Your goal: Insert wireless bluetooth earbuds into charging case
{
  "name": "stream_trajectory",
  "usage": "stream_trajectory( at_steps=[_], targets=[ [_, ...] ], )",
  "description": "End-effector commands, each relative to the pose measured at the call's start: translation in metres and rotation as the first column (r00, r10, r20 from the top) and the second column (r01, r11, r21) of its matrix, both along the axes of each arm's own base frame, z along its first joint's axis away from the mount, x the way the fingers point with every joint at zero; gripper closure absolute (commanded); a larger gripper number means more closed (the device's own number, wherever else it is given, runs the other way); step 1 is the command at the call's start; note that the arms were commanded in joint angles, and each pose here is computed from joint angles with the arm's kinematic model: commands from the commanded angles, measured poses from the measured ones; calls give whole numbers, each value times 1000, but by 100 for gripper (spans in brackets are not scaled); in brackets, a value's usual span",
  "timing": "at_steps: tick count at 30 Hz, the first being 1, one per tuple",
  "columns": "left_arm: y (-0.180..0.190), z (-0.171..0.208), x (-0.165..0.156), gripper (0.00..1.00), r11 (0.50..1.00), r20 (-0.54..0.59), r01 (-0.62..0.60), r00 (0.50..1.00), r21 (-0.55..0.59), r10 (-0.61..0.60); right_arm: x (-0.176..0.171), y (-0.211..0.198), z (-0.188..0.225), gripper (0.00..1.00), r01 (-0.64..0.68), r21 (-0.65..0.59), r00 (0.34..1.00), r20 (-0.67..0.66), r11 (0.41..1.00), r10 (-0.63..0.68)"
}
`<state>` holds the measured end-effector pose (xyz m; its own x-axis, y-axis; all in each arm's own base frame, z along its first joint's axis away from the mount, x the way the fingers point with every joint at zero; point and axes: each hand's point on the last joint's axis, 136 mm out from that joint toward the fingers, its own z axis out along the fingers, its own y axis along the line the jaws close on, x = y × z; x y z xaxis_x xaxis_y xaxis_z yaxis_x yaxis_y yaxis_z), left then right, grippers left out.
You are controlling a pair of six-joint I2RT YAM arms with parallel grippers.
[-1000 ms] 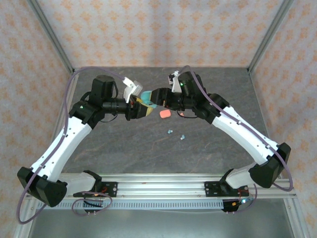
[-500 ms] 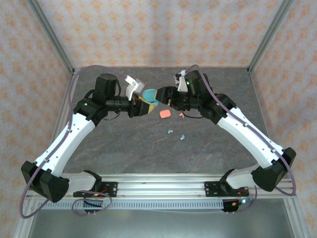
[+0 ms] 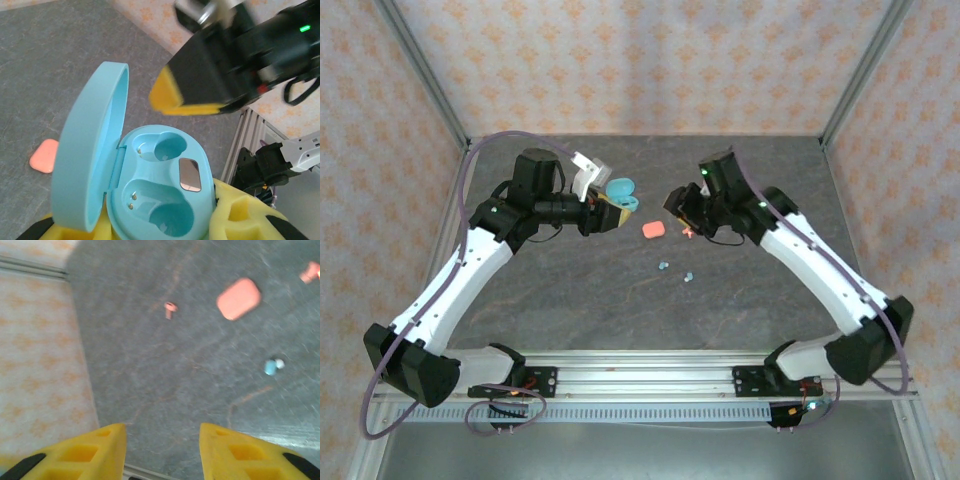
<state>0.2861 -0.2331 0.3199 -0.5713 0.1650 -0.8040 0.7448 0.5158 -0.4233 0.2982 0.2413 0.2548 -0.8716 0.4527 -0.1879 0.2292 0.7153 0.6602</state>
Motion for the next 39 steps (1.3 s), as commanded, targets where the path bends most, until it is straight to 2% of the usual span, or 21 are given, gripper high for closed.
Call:
stream_trajectory(
  at_steps=[1,7,14,19,28,39],
  targets=[
    [7,3,0,88,999,23,-24,999,22,24,-11,2,-56,59,-6,-87,984,-179,996,-10],
    [9,-1,0,88,998,18,-36,999,41,36,-13,18,-110,61,-136,-219,958,-276,966,72],
    [11,-5,1,88,997,13,-50,999,52,50,-19,26,-161,68,-249,-301,912,-393,920,118],
    [12,-8,0,88,997,7,-60,998,53,59,-22,23,-182,69,-283,-335,895,-429,899,122],
    [14,-7,0,88,996,3,-71,997,55,71,-23,18,-208,55,-309,-351,872,-475,884,116],
    [19,-6,-5,88,994,10,-89,996,64,89,-4,8,-223,46,-334,-377,869,-479,864,127]
  ],
)
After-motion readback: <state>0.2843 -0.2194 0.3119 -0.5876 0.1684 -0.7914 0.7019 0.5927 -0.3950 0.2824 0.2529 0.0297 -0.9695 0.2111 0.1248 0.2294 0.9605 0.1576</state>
